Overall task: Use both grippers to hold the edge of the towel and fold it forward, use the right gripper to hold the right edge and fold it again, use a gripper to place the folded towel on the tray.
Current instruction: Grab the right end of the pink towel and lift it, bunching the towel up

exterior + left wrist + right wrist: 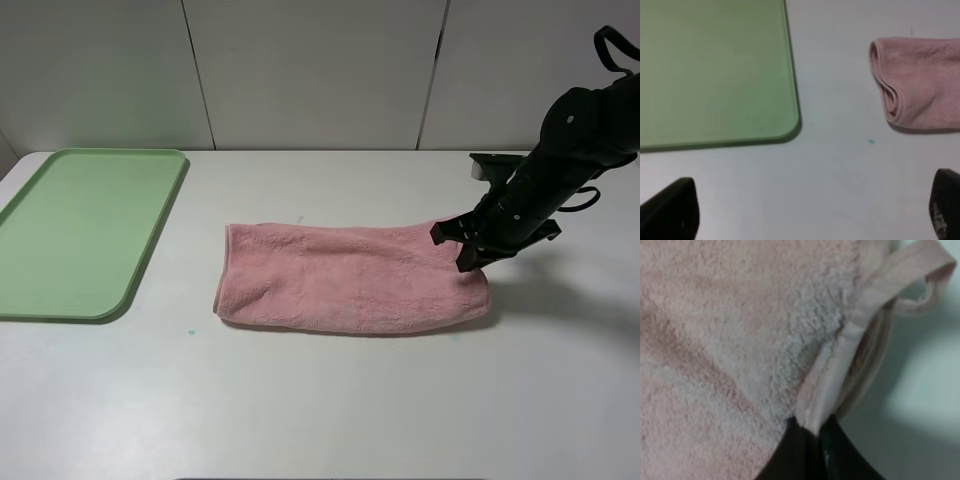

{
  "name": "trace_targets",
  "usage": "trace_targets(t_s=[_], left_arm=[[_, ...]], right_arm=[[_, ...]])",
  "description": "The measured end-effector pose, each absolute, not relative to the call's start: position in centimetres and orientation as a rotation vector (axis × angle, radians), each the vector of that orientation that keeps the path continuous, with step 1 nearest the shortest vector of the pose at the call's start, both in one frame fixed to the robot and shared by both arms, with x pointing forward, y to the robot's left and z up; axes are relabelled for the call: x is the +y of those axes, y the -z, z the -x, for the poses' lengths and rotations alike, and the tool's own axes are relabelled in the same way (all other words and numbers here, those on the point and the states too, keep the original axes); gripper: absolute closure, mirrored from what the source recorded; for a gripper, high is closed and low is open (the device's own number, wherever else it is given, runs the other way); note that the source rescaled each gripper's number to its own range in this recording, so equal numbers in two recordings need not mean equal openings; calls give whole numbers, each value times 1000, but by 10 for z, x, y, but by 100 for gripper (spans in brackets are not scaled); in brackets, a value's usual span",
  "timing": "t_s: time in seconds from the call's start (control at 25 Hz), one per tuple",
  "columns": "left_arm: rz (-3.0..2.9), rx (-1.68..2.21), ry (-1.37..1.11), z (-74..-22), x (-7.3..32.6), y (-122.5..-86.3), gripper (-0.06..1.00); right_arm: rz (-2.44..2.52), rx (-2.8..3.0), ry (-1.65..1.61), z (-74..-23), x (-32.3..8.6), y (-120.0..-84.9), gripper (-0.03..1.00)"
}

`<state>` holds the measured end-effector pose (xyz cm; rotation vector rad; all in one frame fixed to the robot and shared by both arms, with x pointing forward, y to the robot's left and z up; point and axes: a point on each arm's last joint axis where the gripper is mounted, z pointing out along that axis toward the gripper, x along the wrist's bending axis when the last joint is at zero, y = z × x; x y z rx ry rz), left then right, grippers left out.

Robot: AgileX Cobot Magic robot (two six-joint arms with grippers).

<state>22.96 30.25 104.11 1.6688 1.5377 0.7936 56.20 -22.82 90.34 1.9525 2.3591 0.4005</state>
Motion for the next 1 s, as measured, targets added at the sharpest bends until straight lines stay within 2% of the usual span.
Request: trace_targets(t_s=[0.68, 1.0], left_arm=[[-1669, 1538, -794, -230, 303, -1041, 3], [-1669, 1538, -794, -230, 303, -1041, 3]], right_arm=[[-1845, 2289, -345, -581, -235, -958, 96], [-1845, 2294, -334, -583, -235, -961, 96]])
